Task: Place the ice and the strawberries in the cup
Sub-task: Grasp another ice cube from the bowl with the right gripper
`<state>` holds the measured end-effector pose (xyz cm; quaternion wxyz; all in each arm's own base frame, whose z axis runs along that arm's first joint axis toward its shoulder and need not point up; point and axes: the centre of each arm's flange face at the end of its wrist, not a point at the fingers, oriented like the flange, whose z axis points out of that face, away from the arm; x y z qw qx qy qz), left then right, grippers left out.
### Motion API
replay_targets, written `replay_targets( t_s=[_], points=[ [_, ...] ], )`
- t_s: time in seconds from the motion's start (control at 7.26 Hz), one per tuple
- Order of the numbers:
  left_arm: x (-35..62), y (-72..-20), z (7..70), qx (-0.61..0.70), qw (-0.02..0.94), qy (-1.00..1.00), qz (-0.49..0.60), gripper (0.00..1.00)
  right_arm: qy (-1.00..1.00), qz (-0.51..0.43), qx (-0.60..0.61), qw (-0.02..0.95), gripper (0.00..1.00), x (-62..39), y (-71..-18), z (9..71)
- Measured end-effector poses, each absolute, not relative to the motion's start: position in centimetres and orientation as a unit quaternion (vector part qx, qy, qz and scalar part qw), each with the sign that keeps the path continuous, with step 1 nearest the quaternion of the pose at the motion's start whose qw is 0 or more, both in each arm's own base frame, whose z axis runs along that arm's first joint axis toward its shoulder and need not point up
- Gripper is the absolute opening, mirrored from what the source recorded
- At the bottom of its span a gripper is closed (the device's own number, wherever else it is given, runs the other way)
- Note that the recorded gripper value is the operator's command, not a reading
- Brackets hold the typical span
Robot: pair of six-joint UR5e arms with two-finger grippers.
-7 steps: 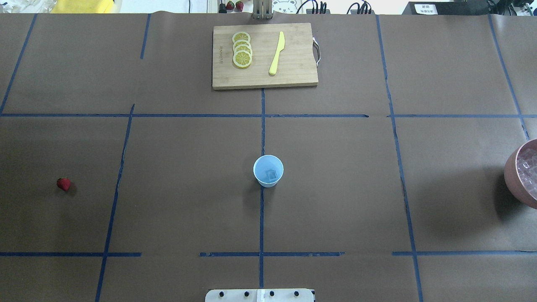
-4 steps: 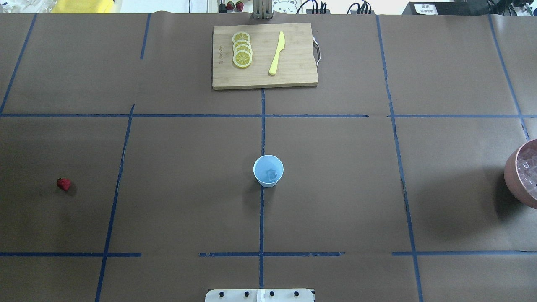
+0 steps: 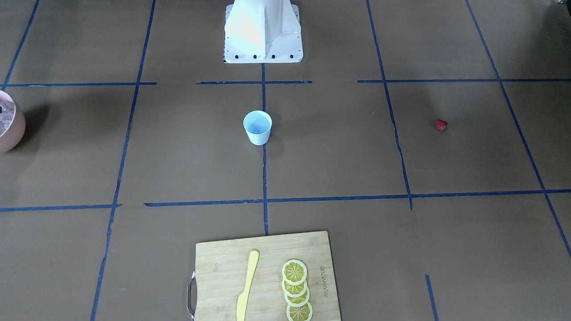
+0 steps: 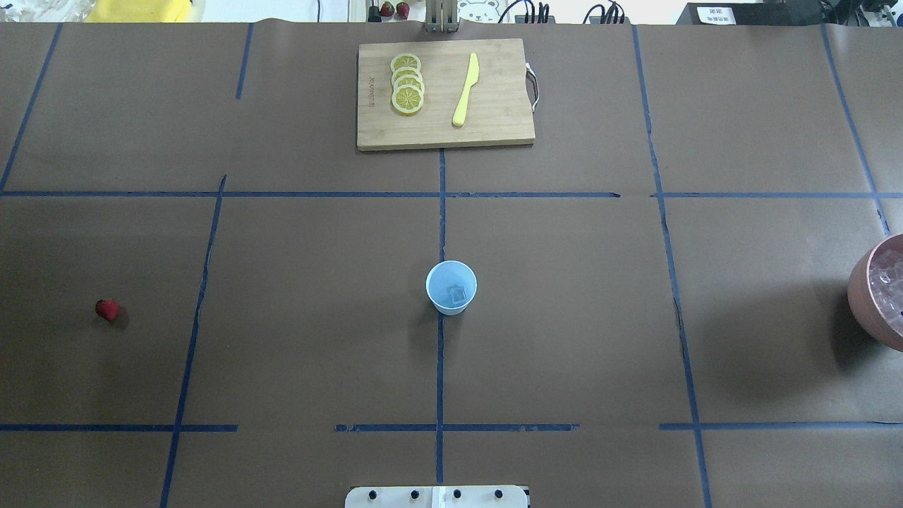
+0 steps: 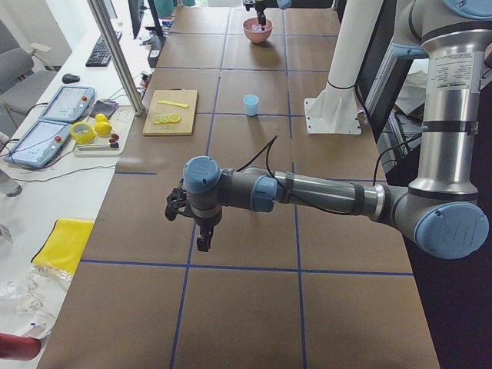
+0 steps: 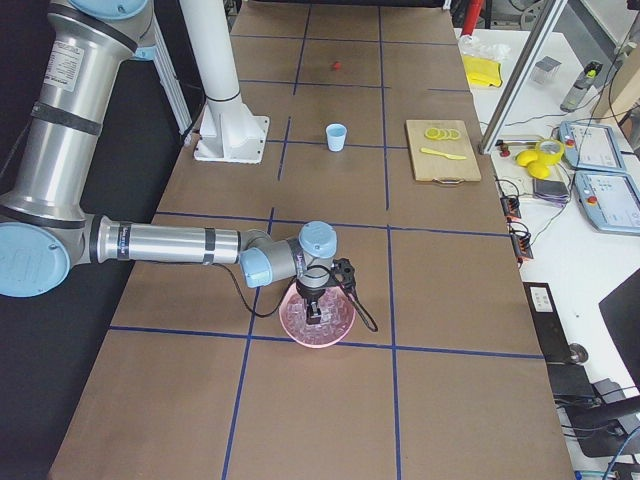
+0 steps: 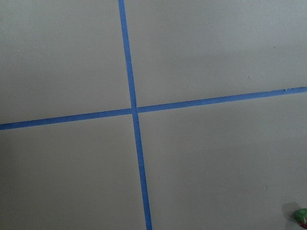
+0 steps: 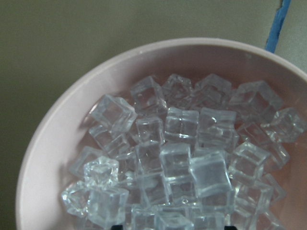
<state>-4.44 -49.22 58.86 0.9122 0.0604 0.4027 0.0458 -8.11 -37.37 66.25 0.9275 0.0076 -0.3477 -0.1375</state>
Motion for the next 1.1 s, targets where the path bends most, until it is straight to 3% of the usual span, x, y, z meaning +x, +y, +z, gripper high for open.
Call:
replay_targets(
  t_s=[0.28, 0.96, 1.1],
  points=[
    [-4.43, -49.22, 58.81, 0.061, 0.912, 0.403, 0.046, 1.0, -0.348, -0.138, 0.008, 0.927, 0.59, -8.11, -37.36, 66.27],
    [-4.44, -49.18, 58.62, 0.062, 0.912, 0.403, 0.047, 1.0, -0.348, -0.14, 0.01, 0.927, 0.03, -8.15, -37.43, 66.13],
    [-4.44, -49.18, 58.61, 0.063, 0.912, 0.403, 0.047, 1.0, -0.349, -0.14, 0.012, 0.926, 0.0, -8.16, -37.46, 65.95]
  ],
)
